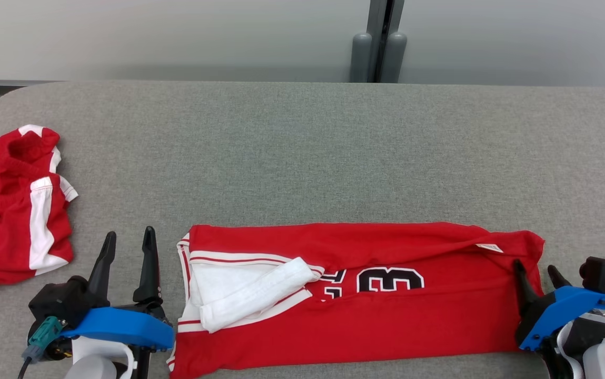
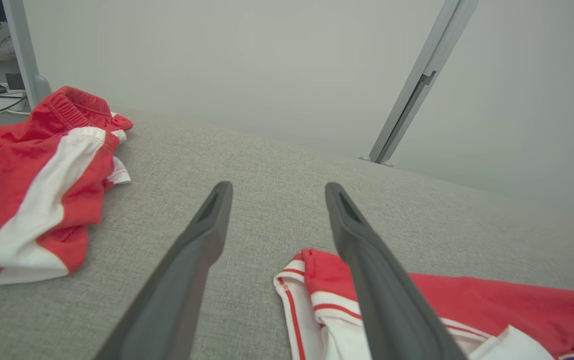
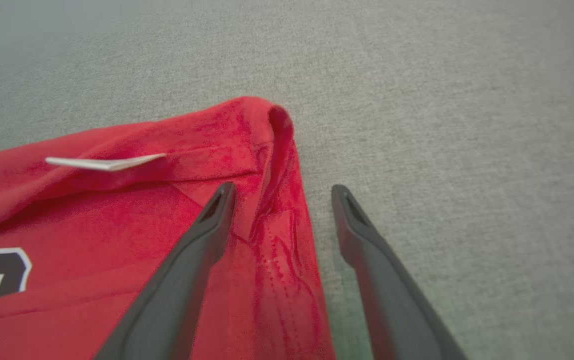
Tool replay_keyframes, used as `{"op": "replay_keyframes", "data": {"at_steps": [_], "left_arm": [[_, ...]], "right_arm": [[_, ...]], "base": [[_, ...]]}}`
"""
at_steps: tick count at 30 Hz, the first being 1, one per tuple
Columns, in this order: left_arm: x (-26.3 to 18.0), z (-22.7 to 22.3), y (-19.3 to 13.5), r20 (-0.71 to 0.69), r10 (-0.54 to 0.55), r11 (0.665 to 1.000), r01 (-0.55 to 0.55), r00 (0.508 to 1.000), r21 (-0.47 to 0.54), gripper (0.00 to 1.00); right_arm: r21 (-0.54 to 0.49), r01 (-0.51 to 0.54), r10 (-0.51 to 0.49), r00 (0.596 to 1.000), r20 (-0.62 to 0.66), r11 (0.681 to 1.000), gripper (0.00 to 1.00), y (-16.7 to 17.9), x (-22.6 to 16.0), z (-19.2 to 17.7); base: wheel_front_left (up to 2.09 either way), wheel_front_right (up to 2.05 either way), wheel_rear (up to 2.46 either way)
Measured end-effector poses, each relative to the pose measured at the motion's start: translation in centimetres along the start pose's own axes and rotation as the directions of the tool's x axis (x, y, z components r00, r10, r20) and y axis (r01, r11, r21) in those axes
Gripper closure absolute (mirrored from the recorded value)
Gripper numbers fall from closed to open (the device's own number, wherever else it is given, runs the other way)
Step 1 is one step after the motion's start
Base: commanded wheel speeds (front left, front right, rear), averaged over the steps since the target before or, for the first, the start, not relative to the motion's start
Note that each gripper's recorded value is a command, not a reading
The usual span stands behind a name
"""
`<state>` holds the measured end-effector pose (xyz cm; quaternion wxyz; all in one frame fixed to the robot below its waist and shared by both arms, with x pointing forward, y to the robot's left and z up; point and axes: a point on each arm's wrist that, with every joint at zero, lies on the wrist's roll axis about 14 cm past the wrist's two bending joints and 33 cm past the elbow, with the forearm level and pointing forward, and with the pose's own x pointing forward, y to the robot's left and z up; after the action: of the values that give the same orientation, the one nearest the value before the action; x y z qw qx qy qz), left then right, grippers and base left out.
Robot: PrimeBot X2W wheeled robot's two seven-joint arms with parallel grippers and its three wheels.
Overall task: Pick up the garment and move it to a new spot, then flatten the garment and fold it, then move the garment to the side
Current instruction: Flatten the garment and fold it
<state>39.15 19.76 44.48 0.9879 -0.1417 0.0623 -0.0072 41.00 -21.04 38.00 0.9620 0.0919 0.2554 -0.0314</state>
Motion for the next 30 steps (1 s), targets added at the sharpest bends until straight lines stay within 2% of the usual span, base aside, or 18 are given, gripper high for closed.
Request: {"op": "replay_keyframes", "data": {"at_steps": [11, 12, 13, 14, 15, 24, 28, 30], "left_arm": [[0.9, 0.5, 0.1, 0.017, -0.005, 1.000, 0.005, 1.000, 0.005, 0.00], [0.9, 0.5, 0.1, 0.019, -0.008, 1.000, 0.008, 1.000, 0.003, 0.00], [1.0, 0.5, 0.0, 0.019, -0.010, 1.000, 0.010, 1.000, 0.006, 0.00], [1.0, 0.4, 0.0, 0.018, -0.010, 1.000, 0.010, 1.000, 0.005, 0.00], [1.0, 0.4, 0.0, 0.017, -0.012, 1.000, 0.012, 1.000, 0.004, 0.00], [1.0, 0.1, 0.0, 0.010, -0.013, 1.000, 0.013, 1.000, -0.001, 0.00], [1.1, 0.0, -0.1, 0.008, -0.015, 1.000, 0.015, 1.000, -0.004, 0.00], [1.0, -0.2, -0.3, 0.003, -0.019, 1.000, 0.019, 1.000, -0.002, 0.00]], "right_arm": [[-0.017, -0.009, 0.007, 0.996, -0.087, 1.000, 0.00, 0.8, 1.5, -1.8], [-0.016, -0.009, 0.008, 0.996, -0.088, 1.000, 0.15, 0.8, 1.5, -1.9], [-0.015, -0.009, 0.008, 0.996, -0.087, 1.000, 0.51, 0.9, 1.6, -1.8], [-0.014, -0.008, 0.007, 0.996, -0.089, 1.000, 0.79, 0.8, 1.7, -1.8], [-0.015, -0.007, 0.005, 0.996, -0.092, 1.000, 1.00, 0.8, 1.7, -1.9], [-0.022, 0.021, -0.023, 0.997, -0.068, 1.000, 1.00, -0.3, 1.4, -1.4], [-0.026, 0.058, -0.059, 0.997, -0.041, 0.998, 1.00, -1.9, 1.1, -0.7], [-0.036, 0.111, -0.111, 0.994, 0.007, 0.993, 1.00, -4.2, 0.6, 0.8]], "base": [[0.00, 0.00, 0.00], [0.00, 0.00, 0.00], [0.00, 0.00, 0.00], [0.00, 0.00, 0.00], [0.00, 0.00, 0.00], [0.00, 0.00, 0.00], [0.00, 0.00, 0.00], [0.00, 0.00, 0.00]]}}
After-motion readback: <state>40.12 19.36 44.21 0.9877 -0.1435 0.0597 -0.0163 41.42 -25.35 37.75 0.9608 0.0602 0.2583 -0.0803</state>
